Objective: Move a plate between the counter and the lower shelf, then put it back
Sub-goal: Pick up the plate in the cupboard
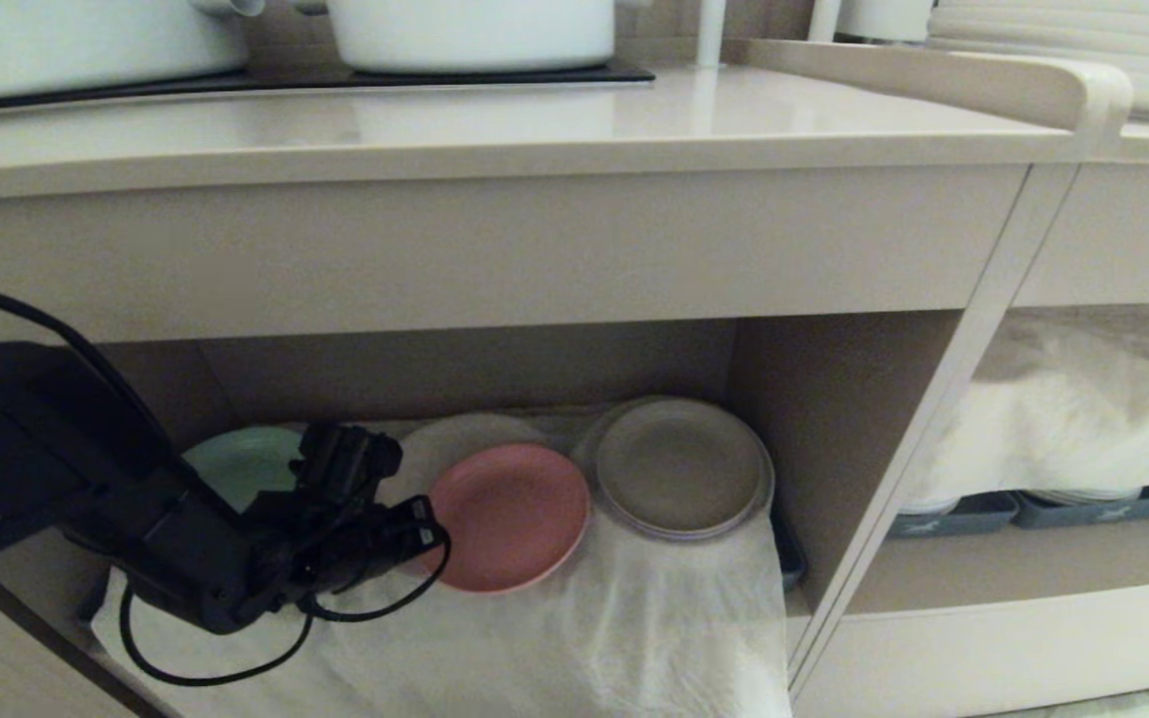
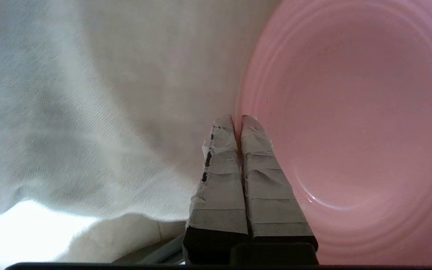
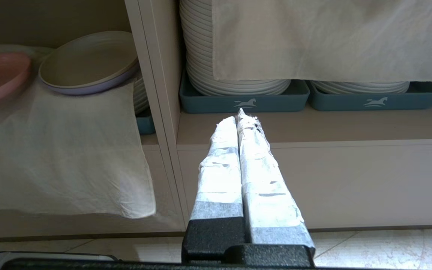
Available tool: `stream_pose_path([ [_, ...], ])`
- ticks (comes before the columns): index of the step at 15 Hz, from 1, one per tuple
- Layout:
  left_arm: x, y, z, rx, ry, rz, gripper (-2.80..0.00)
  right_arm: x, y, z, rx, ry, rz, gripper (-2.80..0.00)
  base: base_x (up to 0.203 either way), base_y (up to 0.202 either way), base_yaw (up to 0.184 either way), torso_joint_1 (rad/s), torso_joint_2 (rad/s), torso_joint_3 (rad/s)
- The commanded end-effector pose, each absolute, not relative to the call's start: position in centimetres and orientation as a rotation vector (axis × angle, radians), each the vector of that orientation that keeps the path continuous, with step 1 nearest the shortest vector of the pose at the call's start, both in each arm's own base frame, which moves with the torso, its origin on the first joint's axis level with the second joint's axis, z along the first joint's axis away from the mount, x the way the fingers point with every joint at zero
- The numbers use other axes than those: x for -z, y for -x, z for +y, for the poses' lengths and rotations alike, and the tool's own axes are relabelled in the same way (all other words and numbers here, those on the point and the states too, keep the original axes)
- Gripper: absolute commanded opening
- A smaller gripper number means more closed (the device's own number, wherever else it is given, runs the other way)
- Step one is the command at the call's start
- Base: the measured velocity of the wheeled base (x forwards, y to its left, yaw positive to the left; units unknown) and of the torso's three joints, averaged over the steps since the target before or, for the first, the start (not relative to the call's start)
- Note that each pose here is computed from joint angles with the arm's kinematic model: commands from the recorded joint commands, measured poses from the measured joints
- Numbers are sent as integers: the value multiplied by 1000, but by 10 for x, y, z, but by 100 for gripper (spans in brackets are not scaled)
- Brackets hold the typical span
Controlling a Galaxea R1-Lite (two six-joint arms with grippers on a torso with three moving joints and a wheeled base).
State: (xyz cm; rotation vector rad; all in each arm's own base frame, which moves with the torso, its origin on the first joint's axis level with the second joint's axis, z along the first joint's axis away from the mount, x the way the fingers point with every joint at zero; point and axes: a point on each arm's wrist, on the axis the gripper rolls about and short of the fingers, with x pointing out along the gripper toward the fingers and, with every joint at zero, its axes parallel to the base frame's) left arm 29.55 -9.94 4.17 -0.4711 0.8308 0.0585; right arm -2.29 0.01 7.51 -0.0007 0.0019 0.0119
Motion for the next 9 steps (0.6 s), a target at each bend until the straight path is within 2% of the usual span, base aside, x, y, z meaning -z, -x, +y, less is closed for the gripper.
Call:
stream_pose_path([
  [1,-44,-287,-96,-62,471,834,-280,-75,23,0,-13,2,3,-280,0,0,0,0,0,0],
  [9,-46,-252,-84,-113,441,855,-280,-75,23,0,-12,1,3,-280,0,0,0,0,0,0],
])
